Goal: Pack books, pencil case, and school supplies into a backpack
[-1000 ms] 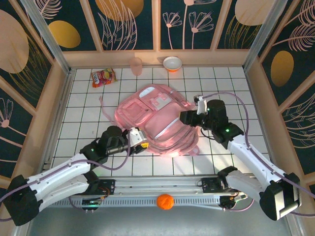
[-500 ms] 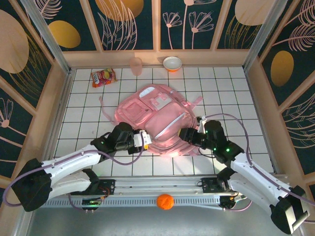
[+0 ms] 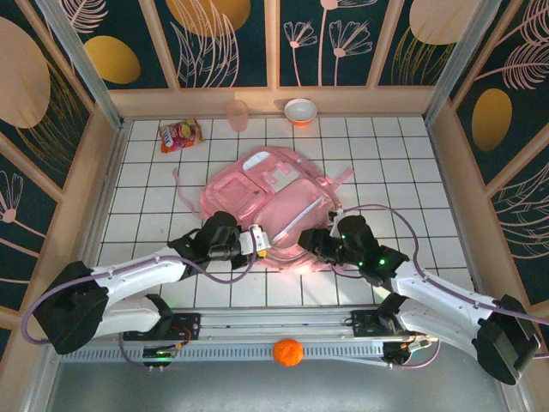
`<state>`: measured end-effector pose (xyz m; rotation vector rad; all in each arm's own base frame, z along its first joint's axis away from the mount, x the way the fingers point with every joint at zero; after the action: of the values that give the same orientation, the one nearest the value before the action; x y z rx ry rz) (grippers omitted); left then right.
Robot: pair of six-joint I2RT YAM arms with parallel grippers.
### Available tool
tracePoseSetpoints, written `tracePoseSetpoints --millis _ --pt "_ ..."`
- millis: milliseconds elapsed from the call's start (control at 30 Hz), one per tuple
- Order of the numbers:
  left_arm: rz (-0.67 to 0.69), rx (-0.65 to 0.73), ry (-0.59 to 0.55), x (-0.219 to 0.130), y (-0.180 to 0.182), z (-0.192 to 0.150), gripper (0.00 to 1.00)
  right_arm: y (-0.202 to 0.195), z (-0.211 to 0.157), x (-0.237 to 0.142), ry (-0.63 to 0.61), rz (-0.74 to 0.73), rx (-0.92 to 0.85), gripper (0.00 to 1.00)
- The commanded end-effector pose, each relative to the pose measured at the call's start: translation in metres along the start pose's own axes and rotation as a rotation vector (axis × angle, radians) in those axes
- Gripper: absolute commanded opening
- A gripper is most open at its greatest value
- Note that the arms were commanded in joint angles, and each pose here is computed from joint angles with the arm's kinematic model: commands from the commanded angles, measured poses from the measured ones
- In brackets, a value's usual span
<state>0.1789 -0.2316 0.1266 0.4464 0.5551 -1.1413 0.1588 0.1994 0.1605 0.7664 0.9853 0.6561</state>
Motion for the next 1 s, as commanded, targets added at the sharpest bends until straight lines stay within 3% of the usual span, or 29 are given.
tracePoseSetpoints --millis 0,233,367,500,633,733,867,967 --pt "-0.079 0.000 -0.045 0.003 -0.008 0.011 0.28 -0.001 0.002 0.003 -0.047 0.036 0.037 0.38" --pt "-0.083 -0.019 -0.037 0.001 -0.011 0.010 0.09 -0.005 0.000 0.005 -0.052 0.027 0.062 0.38" --pt "-0.036 -0.051 -0.037 -0.001 -0.007 0.009 0.07 -0.008 -0.001 -0.001 -0.064 -0.009 0.073 0.42" --pt "0.071 -0.108 -0.027 -0.010 0.002 0.007 0.29 -0.012 -0.003 -0.007 -0.075 -0.045 0.084 0.45" --pt "0.217 -0.076 -0.084 -0.034 0.010 0.005 0.44 -0.008 -0.004 -0.007 -0.071 -0.022 0.091 0.46" --pt "0.251 -0.033 -0.072 -0.042 0.011 0.001 0.50 -0.003 -0.005 -0.002 -0.054 0.014 0.095 0.47" --pt "0.180 0.003 0.033 -0.028 0.006 -0.009 0.56 0.000 -0.004 0.006 -0.057 0.032 0.098 0.44" --pt "0.152 -0.011 0.038 -0.017 0.007 -0.007 0.57 -0.001 -0.003 0.009 -0.068 0.023 0.099 0.41"
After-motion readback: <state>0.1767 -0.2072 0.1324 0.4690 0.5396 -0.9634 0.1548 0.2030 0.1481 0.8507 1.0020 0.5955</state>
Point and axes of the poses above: each hand's point on the last joint's axis, 136 mm out from that joint toward the fingers, its own x axis out along the fingers, its own y axis along the line the jaws close on, z = x × y, the point moved 6 cm from there along -x, back along the fingers, and after that the axes turned 10 degrees about -x, right-handed, at the moved point
